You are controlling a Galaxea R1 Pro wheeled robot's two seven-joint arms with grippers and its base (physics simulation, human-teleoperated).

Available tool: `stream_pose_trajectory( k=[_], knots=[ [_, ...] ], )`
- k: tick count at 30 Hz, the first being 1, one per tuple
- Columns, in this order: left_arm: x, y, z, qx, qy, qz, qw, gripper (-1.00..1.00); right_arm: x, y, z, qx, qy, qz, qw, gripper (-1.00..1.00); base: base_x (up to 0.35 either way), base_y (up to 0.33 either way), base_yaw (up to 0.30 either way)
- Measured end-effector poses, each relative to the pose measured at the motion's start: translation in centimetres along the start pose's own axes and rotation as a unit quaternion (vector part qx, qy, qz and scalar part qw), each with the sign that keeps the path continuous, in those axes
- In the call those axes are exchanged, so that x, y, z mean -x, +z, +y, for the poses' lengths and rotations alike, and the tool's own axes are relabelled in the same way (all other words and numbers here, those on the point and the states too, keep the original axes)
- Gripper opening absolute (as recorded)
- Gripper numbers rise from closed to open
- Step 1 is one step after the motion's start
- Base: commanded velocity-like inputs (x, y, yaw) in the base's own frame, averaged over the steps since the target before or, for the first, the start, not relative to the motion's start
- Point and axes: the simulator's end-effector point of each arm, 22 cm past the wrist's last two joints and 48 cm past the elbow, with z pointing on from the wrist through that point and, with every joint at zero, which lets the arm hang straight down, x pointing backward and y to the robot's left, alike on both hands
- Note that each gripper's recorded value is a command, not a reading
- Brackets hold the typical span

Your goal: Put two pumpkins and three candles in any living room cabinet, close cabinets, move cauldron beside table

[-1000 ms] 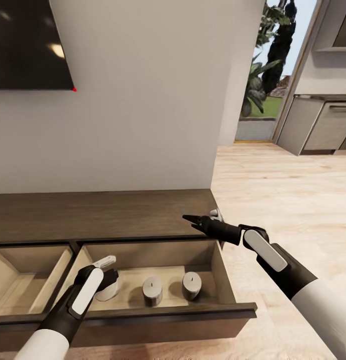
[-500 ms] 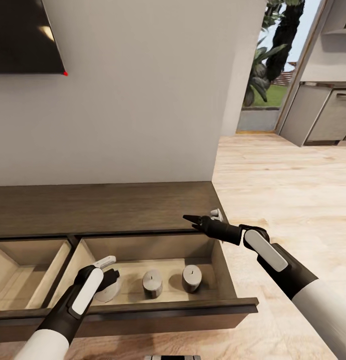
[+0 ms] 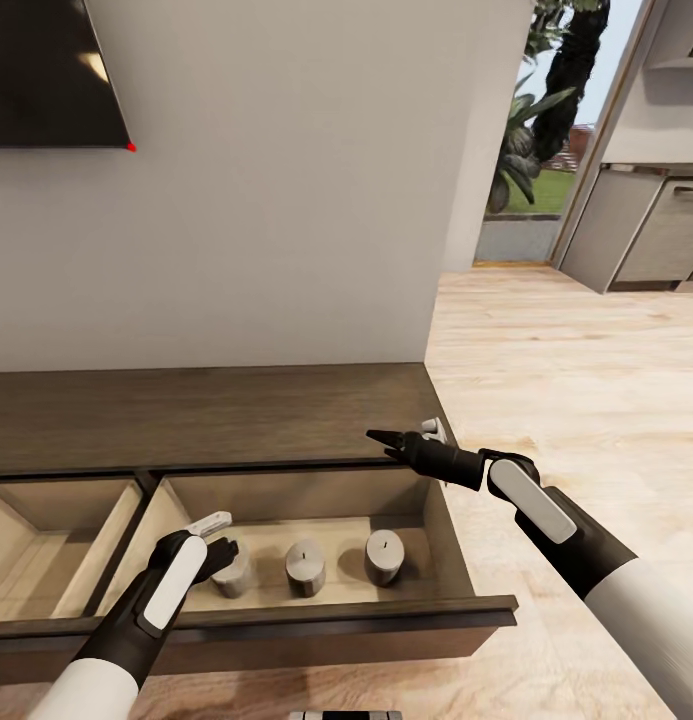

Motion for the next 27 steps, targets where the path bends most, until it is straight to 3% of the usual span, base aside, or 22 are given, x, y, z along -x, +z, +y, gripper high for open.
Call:
stream_pose_trajectory(
  k=[13, 19, 27],
  knots=[
    [2.6, -3.0, -1.2, -0.024, -0.007, -0.031, 0.9992, 1.00, 1.2, -1.0, 3.0, 0.009, -0.021, -0.011, 0.9997, 1.00, 0.000, 0.000, 0.000],
    [3.8, -4.1, -0.9, -0.031, -0.023, -0.041, 0.9984, 1.00, 1.7, -1.5, 4.4, 0.014, -0.032, -0.016, 0.9993, 1.00, -0.129, 0.010, 0.000],
    [4.9, -5.8, -1.2, -0.039, -0.027, -0.056, 0.9973, 1.00, 2.3, -2.1, 6.3, 0.020, -0.045, -0.023, 0.9985, 1.00, -0.040, 0.004, 0.000]
  ],
)
